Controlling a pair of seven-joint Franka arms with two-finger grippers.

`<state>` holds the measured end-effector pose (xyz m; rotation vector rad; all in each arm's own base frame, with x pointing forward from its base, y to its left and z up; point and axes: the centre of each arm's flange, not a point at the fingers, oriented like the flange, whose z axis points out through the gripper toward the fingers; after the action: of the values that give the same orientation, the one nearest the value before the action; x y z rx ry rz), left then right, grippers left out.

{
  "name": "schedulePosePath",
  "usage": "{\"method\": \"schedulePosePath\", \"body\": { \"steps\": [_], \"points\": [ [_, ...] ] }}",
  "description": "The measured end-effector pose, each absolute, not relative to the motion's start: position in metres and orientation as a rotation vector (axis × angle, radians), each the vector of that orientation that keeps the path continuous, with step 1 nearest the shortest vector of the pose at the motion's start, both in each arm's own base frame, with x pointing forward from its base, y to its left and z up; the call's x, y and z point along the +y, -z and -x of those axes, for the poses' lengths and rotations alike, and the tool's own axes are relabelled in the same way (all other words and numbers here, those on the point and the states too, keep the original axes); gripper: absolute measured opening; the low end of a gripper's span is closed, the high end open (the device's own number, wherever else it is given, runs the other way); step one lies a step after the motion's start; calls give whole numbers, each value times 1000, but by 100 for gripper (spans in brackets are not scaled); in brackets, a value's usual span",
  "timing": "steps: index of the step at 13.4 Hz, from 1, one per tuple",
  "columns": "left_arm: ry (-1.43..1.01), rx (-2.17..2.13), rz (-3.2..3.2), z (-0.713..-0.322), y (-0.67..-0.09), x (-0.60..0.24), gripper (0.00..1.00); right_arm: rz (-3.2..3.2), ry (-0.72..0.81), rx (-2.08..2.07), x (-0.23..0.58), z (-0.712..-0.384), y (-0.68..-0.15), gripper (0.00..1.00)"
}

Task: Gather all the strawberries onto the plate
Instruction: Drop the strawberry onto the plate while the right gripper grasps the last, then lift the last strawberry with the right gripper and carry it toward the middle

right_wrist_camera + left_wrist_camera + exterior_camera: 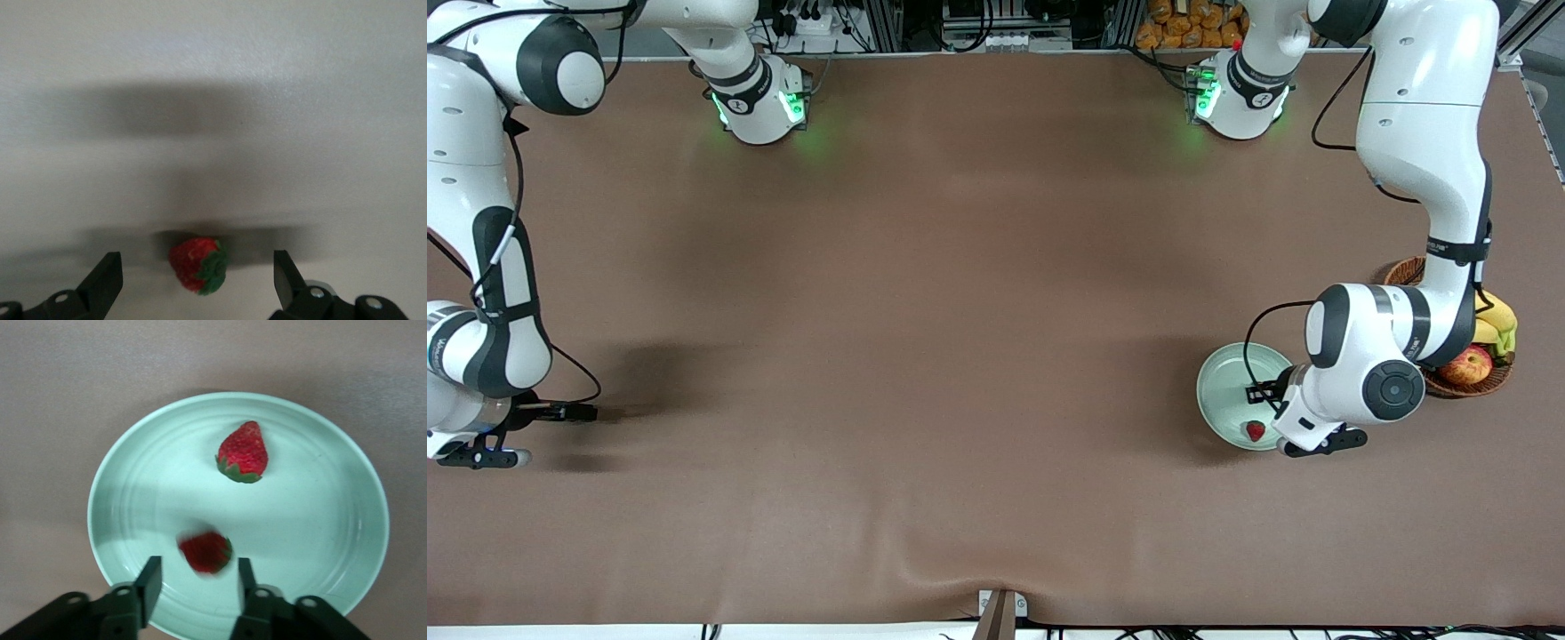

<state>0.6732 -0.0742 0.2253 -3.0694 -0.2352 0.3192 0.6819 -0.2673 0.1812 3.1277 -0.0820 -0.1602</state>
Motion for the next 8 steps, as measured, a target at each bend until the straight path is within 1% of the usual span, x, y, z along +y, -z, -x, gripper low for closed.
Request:
{"method": "schedulePosePath", "body": {
  "steps": [1,3,4,5,8],
  "points": [
    [-305,-240,3073,-674,-232,-72,72,-3128,162,-85,-268,-680,-176,100],
    [-246,-254,3085,-679,-262,-67,94,-3130,172,-86,-268,-677,-170,100],
    [-206,-262,3093,-680,-285,-64,100,-3130,175,-86,-268,-677,-168,100],
    [-159,-267,3102,-681,-311,-62,100,-3130,176,-86,-268,-677,-168,91],
    [-54,-274,3121,-674,-389,-60,100,-3131,170,-85,-267,-678,-174,56]
  ]
}}
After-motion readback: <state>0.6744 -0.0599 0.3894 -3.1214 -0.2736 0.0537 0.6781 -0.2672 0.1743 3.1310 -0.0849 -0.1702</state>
